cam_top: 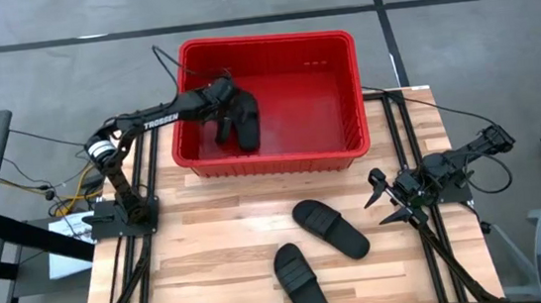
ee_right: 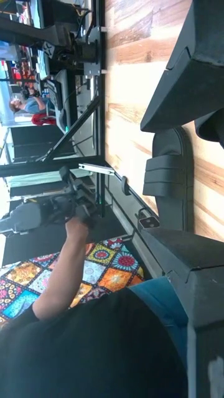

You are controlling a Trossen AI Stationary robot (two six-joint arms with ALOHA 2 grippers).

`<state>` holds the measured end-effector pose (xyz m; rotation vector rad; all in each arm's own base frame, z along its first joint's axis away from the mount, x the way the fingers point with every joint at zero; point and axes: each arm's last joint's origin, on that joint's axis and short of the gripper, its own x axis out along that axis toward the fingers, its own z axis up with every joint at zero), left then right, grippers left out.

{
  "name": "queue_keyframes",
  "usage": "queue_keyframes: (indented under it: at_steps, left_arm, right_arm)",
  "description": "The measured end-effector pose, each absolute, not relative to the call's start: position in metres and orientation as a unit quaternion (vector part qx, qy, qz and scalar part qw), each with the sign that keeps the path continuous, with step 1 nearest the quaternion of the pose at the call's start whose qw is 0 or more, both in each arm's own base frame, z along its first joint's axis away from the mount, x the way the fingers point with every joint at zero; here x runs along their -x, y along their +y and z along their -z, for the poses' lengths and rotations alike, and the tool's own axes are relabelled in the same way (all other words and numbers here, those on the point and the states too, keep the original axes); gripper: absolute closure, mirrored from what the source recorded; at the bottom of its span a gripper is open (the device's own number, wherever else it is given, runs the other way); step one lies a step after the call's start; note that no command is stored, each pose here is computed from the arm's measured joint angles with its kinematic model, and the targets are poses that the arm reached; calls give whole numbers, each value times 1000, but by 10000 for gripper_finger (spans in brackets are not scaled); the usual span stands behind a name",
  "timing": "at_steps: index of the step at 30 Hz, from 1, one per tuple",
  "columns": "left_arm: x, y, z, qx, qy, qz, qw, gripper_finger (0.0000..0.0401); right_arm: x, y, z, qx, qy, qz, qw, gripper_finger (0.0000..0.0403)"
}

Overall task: Pick and place slides into bin
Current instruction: Put the top slipper into the organizer bin

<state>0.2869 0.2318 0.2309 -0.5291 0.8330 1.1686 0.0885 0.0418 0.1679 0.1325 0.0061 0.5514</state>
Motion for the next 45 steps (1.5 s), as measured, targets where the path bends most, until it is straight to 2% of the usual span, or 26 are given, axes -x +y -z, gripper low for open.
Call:
queue_keyframes:
  at_steps: [4,9,23,26,32,38,45]
  left_arm:
    - [-288,234,-217,234,406,-535,703,401]
    - [-294,229,-213,215,408,-543,702,401]
    - [-295,231,-243,99,441,-587,671,401]
    - [-299,232,-247,111,434,-564,694,401]
    - [-317,238,-255,180,360,-451,796,401]
    - [-310,250,-256,204,342,-454,797,401]
    - [-309,264,-233,228,370,-442,785,401]
  right_arm:
    - [-89,42,-168,-65,3,-272,960,143]
    - [-89,42,-168,-65,3,-272,960,143]
    - [-89,42,-168,-65,3,-272,960,143]
    - [-89,42,-168,-65,3,-272,960,143]
    - [-89,42,-168,-65,3,-272,960,143]
    - [-89,42,-168,-65,3,-272,960,143]
    - [-89,42,-168,-65,3,-272,960,143]
